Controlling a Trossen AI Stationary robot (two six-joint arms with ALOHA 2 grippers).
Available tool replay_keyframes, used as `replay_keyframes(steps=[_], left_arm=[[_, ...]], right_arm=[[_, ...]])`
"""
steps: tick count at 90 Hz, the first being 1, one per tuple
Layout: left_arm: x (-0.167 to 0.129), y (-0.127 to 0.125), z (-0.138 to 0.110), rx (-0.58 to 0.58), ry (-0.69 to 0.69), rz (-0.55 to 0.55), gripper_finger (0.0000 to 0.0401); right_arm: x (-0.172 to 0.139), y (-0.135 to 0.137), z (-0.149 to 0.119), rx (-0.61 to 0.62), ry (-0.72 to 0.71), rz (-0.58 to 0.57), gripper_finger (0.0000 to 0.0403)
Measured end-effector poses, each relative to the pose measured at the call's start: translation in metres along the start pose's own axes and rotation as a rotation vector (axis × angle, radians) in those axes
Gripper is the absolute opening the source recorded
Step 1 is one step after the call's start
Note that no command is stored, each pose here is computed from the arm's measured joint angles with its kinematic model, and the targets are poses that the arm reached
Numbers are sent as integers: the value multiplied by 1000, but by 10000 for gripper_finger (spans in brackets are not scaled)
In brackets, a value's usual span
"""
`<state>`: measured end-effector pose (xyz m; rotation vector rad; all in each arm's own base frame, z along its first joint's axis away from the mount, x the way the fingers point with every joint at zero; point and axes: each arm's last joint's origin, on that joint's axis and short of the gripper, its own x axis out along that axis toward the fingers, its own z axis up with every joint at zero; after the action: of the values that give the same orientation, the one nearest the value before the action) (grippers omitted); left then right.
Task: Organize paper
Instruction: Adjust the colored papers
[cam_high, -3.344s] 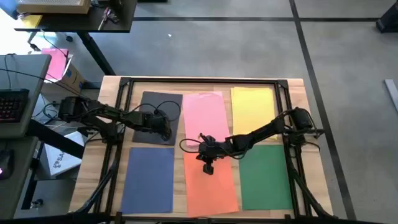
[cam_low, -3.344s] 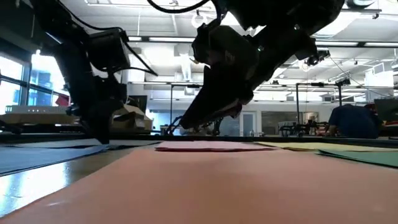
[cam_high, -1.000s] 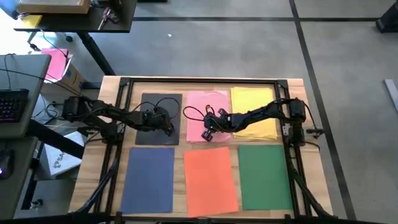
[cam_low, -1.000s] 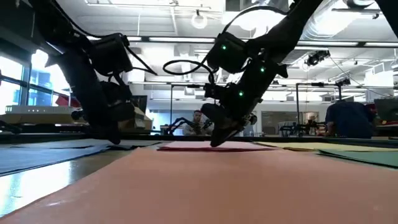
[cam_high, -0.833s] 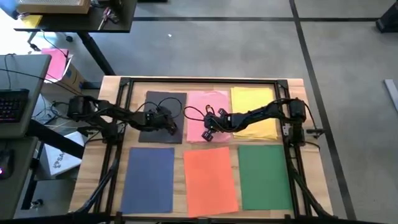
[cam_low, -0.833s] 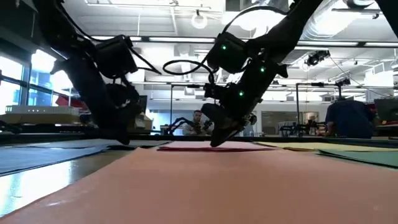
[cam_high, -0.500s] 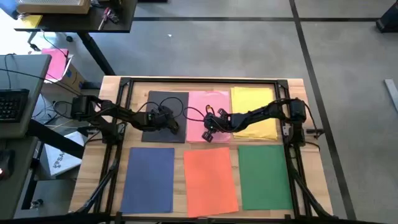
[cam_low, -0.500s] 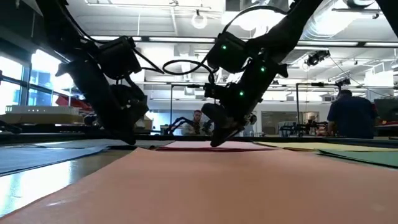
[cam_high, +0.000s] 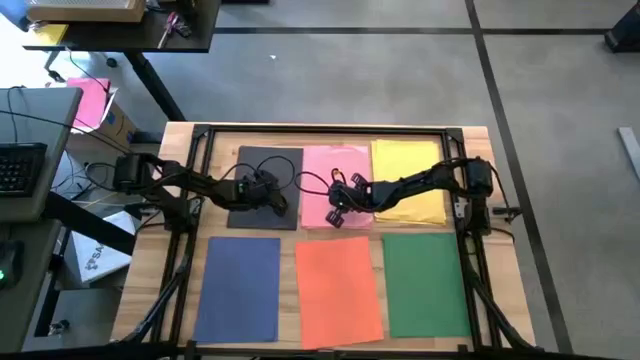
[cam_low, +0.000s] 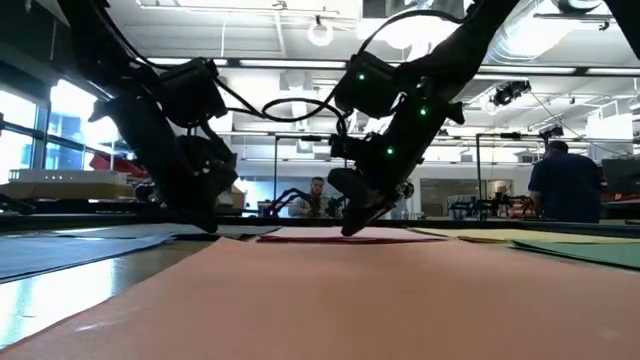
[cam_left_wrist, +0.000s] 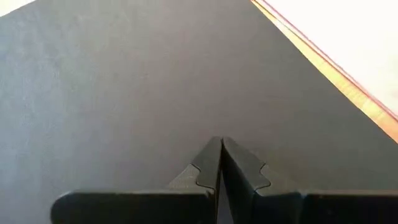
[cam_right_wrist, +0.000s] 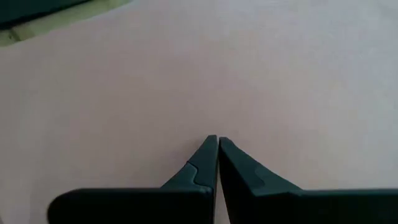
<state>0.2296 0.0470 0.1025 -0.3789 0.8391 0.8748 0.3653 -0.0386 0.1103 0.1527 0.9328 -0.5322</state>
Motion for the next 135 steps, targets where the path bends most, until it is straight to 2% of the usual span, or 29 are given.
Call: replay_keyframes(steps=[19,33,47,68,79,86,92,100,112,123,135], left_arm=[[-17,-1,15,33,-33,-43,0],[-32,4,19,59,-23,-23,0],[-44,8,15,74,9,-7,0],[-49,-1,12,94,-6,-58,0],[-50,-6,11,94,-27,-87,0],[-52,-10,13,85,-54,-118,0],[-54,-17,17,90,-98,-181,0],[-59,-28,29,102,-162,-267,0],[-62,-53,60,187,-239,-307,0],[-52,-85,92,308,-280,-328,0],[-25,-124,119,418,-304,-459,0]], right_arm=[[-39,-9,15,-26,-31,-26,0],[-65,-22,4,-58,26,-91,0],[-81,-47,-38,14,71,-150,0],[-106,-86,-106,253,84,-194,0],[-112,-97,-130,382,66,-155,0],[-114,-97,-137,389,50,-72,0],[-117,-96,-140,362,46,-26,0],[-123,-98,-138,342,34,-33,0],[-136,-109,-126,405,34,-169,0],[-146,-126,-117,483,166,-282,0],[-150,-141,-116,516,303,-374,0]])
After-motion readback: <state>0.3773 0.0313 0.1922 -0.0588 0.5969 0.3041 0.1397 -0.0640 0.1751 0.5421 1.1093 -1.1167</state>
